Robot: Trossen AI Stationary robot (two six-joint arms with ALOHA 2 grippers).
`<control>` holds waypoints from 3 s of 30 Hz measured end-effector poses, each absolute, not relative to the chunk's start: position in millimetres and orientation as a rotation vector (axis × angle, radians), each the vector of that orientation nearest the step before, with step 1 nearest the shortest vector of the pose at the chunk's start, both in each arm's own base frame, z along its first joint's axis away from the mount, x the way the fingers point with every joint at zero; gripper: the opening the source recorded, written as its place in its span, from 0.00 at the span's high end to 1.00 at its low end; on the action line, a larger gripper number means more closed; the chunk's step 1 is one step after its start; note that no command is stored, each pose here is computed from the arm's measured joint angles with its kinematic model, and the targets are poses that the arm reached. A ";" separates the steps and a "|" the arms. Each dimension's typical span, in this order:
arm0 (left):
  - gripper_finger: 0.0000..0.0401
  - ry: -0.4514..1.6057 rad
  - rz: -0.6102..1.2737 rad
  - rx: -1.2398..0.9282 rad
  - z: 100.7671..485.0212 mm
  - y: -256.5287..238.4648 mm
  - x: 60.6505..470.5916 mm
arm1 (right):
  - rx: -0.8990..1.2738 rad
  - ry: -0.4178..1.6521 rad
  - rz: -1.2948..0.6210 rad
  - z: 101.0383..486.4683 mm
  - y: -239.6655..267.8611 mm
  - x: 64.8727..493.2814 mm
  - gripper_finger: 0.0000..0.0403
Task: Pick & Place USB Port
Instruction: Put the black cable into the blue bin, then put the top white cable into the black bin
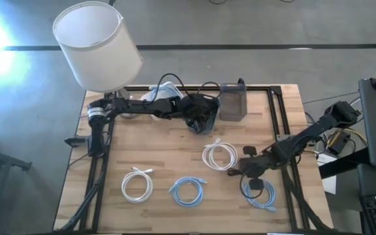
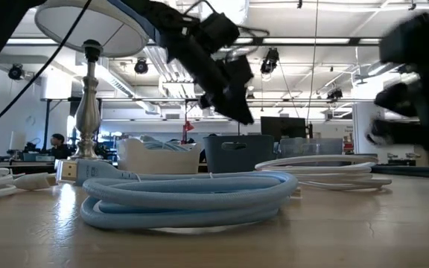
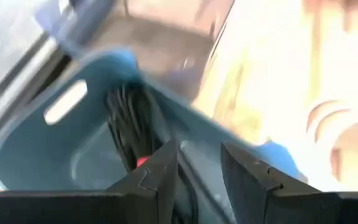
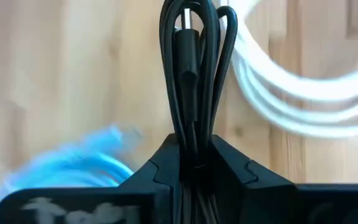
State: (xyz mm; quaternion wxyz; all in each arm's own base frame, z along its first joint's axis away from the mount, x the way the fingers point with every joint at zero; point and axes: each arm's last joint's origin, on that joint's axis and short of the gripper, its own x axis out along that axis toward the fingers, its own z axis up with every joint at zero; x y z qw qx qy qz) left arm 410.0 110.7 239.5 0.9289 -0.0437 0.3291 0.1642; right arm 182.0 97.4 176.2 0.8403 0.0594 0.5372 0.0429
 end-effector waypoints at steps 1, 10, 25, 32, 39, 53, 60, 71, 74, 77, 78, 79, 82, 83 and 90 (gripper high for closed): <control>0.69 0.657 0.332 -0.086 245.7 110.1 408.2 | 0.143 1.115 0.090 183.6 99.4 185.8 0.85; 0.69 0.561 0.310 -0.032 280.6 104.8 396.7 | 0.074 0.805 -0.155 239.2 101.5 211.1 0.84; 0.70 0.569 0.172 0.110 280.8 58.7 387.1 | 0.522 0.435 -0.795 241.5 54.7 223.6 0.83; 0.71 0.492 0.115 0.150 265.1 34.1 367.8 | 0.593 0.290 -0.853 245.9 26.2 239.2 0.83; 0.71 0.360 0.078 0.225 273.9 21.3 337.1 | 0.600 0.137 -0.894 250.8 -7.1 252.7 0.83; 0.71 0.255 0.005 0.244 239.8 -5.7 294.0 | 0.732 0.091 -0.871 185.4 -55.9 314.2 0.83; 0.71 0.270 -0.008 0.238 234.0 -9.2 291.3 | 0.784 0.119 -0.929 159.1 -72.5 332.6 0.83; 0.71 0.288 -0.031 0.220 231.8 -16.1 290.6 | 0.608 0.261 -0.908 161.0 -84.1 366.0 0.71; 0.71 0.291 -0.031 0.219 231.6 -16.3 290.5 | 0.557 0.381 -0.938 164.9 -84.4 367.5 0.67; 0.71 0.294 -0.030 0.207 231.2 -16.3 290.5 | 0.522 0.496 -0.969 172.2 -84.4 367.5 0.63; 0.71 0.294 -0.029 0.203 231.2 -16.3 290.5 | 0.514 0.527 -0.978 175.4 -84.5 367.8 0.62; 0.71 0.294 -0.029 0.200 231.2 -16.3 290.5 | 0.505 0.556 -0.985 178.4 -84.3 368.1 0.61; 0.71 0.294 -0.028 0.192 231.2 -16.3 290.5 | 0.478 0.630 -0.999 186.4 -83.3 368.5 0.58; 0.71 0.294 -0.027 0.190 231.2 -16.3 290.5 | 0.469 0.644 -0.997 190.2 -82.6 369.0 0.57; 0.71 0.295 -0.025 0.179 231.1 -16.2 290.5 | 0.370 0.767 -0.927 224.1 -68.2 367.9 0.54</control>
